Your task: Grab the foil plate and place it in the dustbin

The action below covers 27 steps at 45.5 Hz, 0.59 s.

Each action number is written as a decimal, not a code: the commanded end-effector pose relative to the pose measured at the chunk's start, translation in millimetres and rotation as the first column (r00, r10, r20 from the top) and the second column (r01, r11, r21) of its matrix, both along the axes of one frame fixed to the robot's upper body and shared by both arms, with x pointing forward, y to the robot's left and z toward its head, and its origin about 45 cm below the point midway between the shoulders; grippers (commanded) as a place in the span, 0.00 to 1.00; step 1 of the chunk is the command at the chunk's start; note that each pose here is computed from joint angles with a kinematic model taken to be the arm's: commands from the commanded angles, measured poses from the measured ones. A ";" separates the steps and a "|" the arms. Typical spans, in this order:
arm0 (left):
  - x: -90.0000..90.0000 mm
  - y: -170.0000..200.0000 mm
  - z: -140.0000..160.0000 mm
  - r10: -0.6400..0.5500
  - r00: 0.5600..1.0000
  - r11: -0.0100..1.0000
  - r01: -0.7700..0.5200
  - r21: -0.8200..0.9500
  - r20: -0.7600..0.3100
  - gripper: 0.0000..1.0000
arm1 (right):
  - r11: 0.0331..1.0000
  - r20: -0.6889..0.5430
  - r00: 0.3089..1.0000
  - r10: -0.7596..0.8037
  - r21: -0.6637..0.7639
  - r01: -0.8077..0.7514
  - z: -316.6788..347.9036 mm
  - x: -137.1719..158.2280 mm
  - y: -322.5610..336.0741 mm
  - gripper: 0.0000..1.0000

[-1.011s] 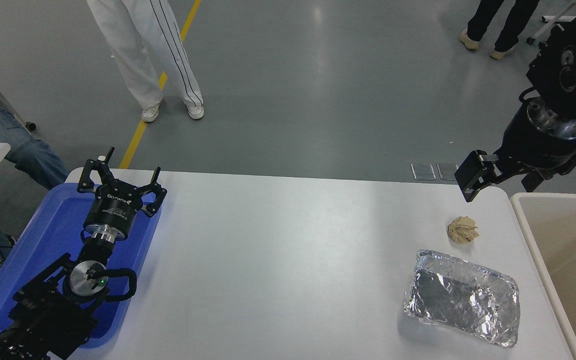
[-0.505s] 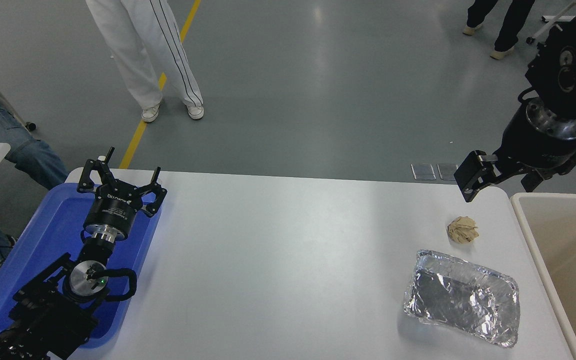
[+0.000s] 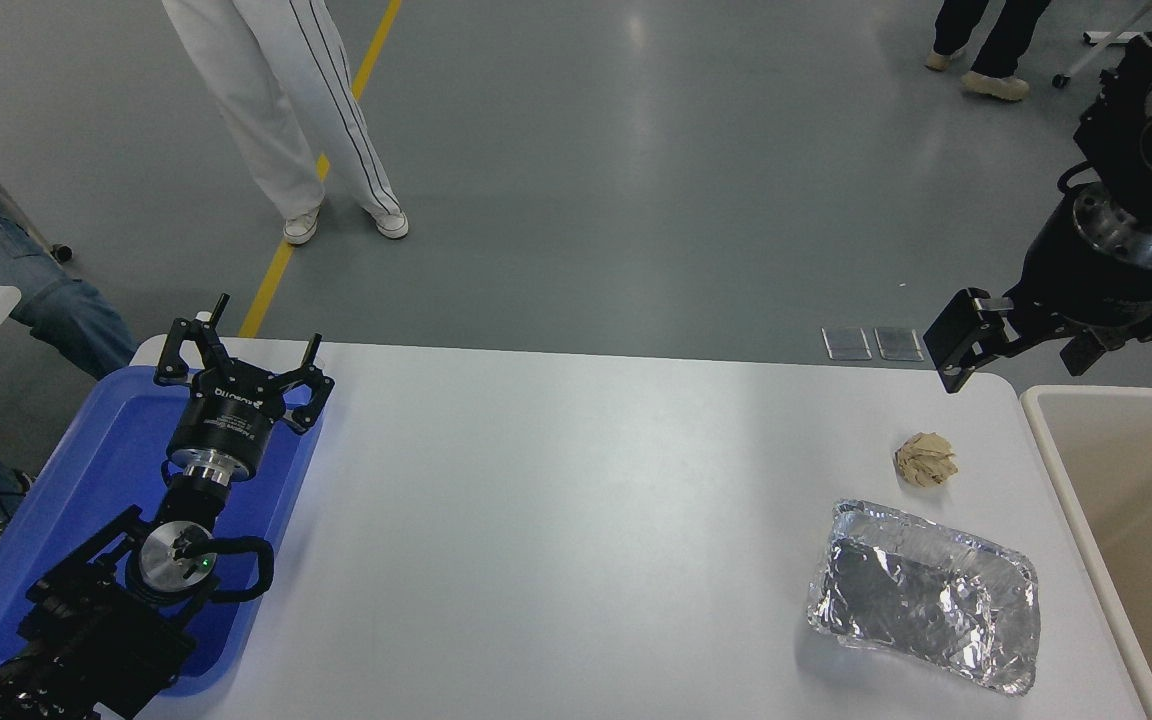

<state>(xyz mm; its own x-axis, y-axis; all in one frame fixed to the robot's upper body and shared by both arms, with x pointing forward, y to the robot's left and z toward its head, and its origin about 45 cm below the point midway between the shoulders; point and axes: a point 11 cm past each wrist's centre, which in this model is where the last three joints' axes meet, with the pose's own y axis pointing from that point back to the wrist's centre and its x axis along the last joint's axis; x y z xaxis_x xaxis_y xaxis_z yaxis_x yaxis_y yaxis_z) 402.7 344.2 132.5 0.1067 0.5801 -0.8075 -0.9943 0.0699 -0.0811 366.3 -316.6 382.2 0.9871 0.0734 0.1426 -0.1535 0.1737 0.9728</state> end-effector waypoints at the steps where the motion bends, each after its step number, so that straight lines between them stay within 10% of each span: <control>1: 0.0 0.4 -0.2 0.002 1.000 1.000 -0.002 0.000 -0.001 1.00 | 0.999 -0.001 1.000 -0.029 -0.018 0.029 -0.1 -1.2 -10.7 1.00; 27: -0.4 0.2 -0.5 0.001 1.000 1.000 -0.001 -0.001 -0.001 1.00 | 0.987 -0.149 0.977 -0.154 0.013 0.158 -60.1 -32.0 -58.5 1.00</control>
<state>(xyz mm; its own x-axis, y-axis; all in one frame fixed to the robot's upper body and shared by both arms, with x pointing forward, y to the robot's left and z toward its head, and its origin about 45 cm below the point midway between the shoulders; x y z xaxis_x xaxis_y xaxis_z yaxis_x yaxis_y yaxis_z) 402.3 344.5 131.9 0.1043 0.5802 -0.8077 -0.9945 0.0684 -0.0793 350.8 -353.9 351.1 0.9975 -0.0222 0.0677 -0.0627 0.1781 0.9820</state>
